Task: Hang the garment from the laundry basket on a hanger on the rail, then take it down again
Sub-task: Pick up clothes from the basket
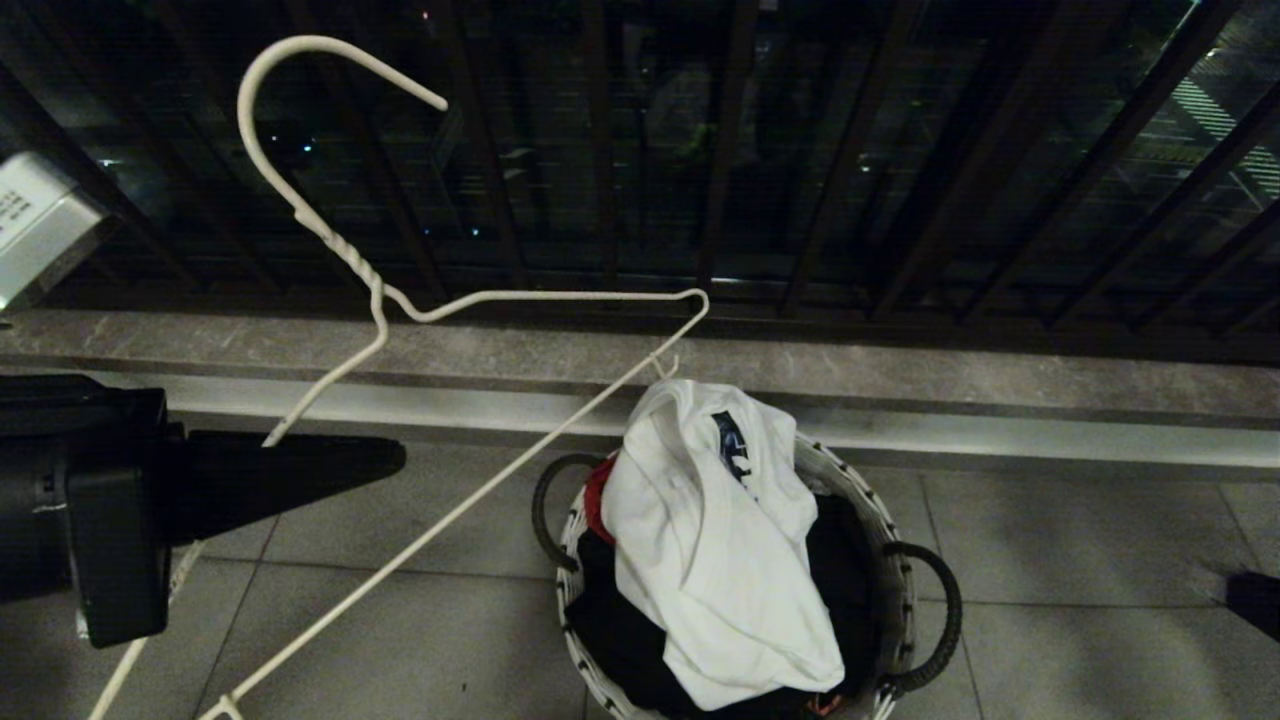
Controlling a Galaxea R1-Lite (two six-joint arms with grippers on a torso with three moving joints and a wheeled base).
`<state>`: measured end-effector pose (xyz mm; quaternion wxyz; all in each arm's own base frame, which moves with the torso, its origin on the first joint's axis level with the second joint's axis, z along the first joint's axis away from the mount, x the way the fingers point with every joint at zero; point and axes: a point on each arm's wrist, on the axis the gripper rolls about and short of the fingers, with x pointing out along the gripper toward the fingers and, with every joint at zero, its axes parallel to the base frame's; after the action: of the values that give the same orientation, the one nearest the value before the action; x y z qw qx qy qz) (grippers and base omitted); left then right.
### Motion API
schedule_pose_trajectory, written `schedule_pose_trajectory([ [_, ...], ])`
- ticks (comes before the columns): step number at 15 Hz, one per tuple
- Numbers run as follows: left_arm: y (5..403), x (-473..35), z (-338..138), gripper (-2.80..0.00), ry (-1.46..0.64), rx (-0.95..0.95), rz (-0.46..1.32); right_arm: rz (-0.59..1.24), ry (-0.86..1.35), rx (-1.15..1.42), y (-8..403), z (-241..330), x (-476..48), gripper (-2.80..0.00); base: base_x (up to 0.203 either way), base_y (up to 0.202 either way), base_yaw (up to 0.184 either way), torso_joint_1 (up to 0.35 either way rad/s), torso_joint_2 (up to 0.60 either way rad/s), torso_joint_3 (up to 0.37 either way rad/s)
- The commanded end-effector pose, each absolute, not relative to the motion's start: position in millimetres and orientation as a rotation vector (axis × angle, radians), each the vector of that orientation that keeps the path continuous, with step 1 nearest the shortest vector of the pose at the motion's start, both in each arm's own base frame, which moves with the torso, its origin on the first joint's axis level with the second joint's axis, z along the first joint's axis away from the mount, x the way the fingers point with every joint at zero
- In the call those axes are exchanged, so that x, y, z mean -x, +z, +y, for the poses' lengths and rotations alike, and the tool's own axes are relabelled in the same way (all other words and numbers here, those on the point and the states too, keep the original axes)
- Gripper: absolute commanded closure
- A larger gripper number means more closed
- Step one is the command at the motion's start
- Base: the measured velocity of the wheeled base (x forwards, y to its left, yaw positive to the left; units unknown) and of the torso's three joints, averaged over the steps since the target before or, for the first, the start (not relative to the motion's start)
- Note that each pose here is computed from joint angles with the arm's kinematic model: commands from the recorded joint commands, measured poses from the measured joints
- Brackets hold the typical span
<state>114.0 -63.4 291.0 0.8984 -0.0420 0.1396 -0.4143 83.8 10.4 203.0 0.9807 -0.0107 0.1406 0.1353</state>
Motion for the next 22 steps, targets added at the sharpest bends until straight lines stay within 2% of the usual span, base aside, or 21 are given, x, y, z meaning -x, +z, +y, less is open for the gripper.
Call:
schedule_pose_trajectory([
  [1, 296.9, -113.1, -57.7, 0.00, -0.811, 0.091, 0.261, 0.481, 0.349, 0.050, 191.9, 30.2, -156.4, 0.00, 0.000, 0.000, 0.000, 0.000, 0.00, 0.000],
  [6, 307.1, -112.4, -48.0, 0.00, -0.741, 0.098, 0.212, 0.443, 0.436, 0.140, 183.0, 104.5, -266.2, 0.00, 0.000, 0.000, 0.000, 0.000, 0.00, 0.000],
  [10, 310.7, -112.3, -45.1, 0.00, -0.719, 0.099, 0.196, 0.321, 0.485, 0.143, 189.9, 161.6, -333.2, 0.00, 0.000, 0.000, 0.000, 0.000, 0.00, 0.000],
  [13, 310.2, -113.8, -45.5, 0.00, -0.719, 0.098, 0.201, 0.260, 0.563, 0.152, 198.8, 211.4, -337.8, 0.00, 0.000, 0.000, 0.000, 0.000, 0.00, 0.000],
  [17, 310.5, -112.9, -45.1, 0.00, -0.717, 0.098, 0.198, 0.214, 0.591, 0.185, 204.8, 239.1, -335.1, 0.00, 0.000, 0.000, 0.000, 0.000, 0.00, 0.000],
  [18, 310.7, -112.7, -45.0, 0.00, -0.718, 0.098, 0.196, 0.200, 0.593, 0.211, 206.1, 242.6, -333.2, -2.12, 0.000, 0.000, 0.000, 0.000, 0.00, 0.000],
  [19, 310.7, -112.4, -44.9, 0.00, -0.718, 0.098, 0.196, 0.196, 0.592, 0.225, 205.6, 245.3, -332.9, -2.80, 0.000, 0.000, 0.000, 0.000, 0.00, 0.000],
  [22, 312.5, -109.4, -44.0, 0.00, -0.718, 0.097, 0.183, 0.197, 0.578, 0.244, 193.7, 258.2, -346.9, -2.80, 0.000, 0.000, 0.000, 0.000, 0.00, 0.000],
])
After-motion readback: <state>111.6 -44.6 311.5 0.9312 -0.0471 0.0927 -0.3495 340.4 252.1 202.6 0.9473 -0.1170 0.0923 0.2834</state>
